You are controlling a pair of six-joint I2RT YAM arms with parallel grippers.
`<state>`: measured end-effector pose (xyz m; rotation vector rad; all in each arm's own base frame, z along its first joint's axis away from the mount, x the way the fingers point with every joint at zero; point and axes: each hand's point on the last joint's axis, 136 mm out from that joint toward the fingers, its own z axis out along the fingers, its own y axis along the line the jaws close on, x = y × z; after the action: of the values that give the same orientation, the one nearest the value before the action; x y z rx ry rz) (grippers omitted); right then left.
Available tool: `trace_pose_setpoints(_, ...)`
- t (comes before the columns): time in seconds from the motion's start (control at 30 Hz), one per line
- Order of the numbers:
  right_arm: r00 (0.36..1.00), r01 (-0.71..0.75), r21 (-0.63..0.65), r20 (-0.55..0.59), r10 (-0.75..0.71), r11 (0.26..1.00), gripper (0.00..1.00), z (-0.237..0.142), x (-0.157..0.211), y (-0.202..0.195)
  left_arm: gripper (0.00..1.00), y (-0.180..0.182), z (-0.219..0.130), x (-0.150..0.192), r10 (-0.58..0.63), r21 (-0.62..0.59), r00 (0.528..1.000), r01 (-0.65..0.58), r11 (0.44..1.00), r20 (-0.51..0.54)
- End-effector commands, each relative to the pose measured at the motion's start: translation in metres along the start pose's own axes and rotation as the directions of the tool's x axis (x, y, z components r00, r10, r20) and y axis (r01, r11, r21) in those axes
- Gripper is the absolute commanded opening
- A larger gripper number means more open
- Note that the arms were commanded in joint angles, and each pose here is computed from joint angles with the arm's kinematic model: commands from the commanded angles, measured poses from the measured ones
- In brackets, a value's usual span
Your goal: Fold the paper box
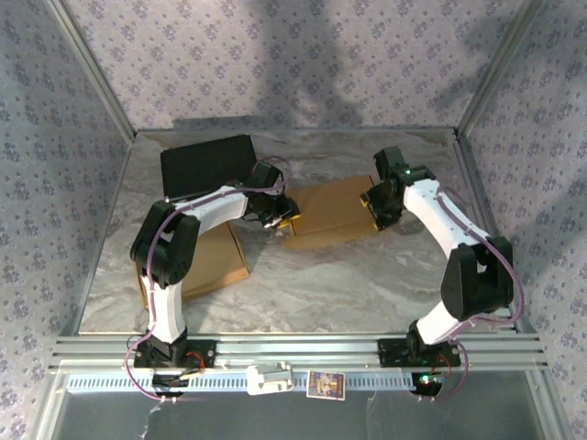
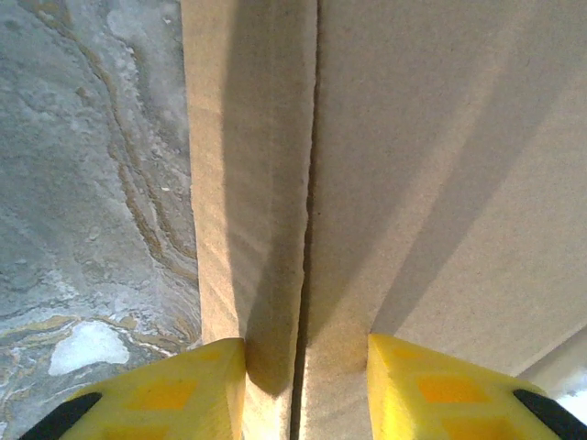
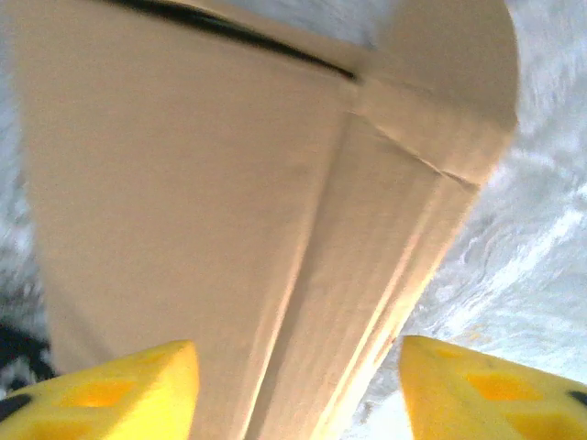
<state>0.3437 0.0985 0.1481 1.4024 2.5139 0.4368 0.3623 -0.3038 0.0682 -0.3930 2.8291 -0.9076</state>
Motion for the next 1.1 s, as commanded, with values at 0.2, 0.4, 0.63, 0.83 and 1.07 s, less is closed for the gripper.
trace_pose_setpoints(0.2,0.803,0.586,-0.091,0.204,-0.561,0.805,0.71,-0.068,-0.053,0.008,0.36,0.015,-0.009,-0.005,0.088,-0.087,0.996,-0.087,0.992,0.007)
trace_pose_setpoints(0.4,0.710,0.705,-0.012,0.016,-0.704,0.710,0.69,0.011,-0.069,0.005,0.35,0.015,-0.006,-0.007,0.113,-0.085,0.994,-0.113,0.990,-0.004)
trace_pose_setpoints(0.63,0.690,0.709,-0.084,-0.126,-0.713,0.700,0.64,0.074,-0.056,-0.003,0.35,0.014,-0.002,-0.008,0.134,-0.083,0.991,-0.134,0.987,-0.010)
trace_pose_setpoints(0.83,0.727,0.641,-0.149,-0.195,-0.658,0.753,0.47,0.095,-0.053,-0.018,0.34,0.017,0.001,-0.007,0.157,-0.067,0.987,-0.158,0.985,-0.015)
trace_pose_setpoints(1.07,0.775,0.563,-0.337,-0.103,-0.624,0.755,0.64,0.063,-0.064,0.005,0.28,0.026,-0.002,-0.013,0.176,-0.021,0.984,-0.176,0.984,0.024)
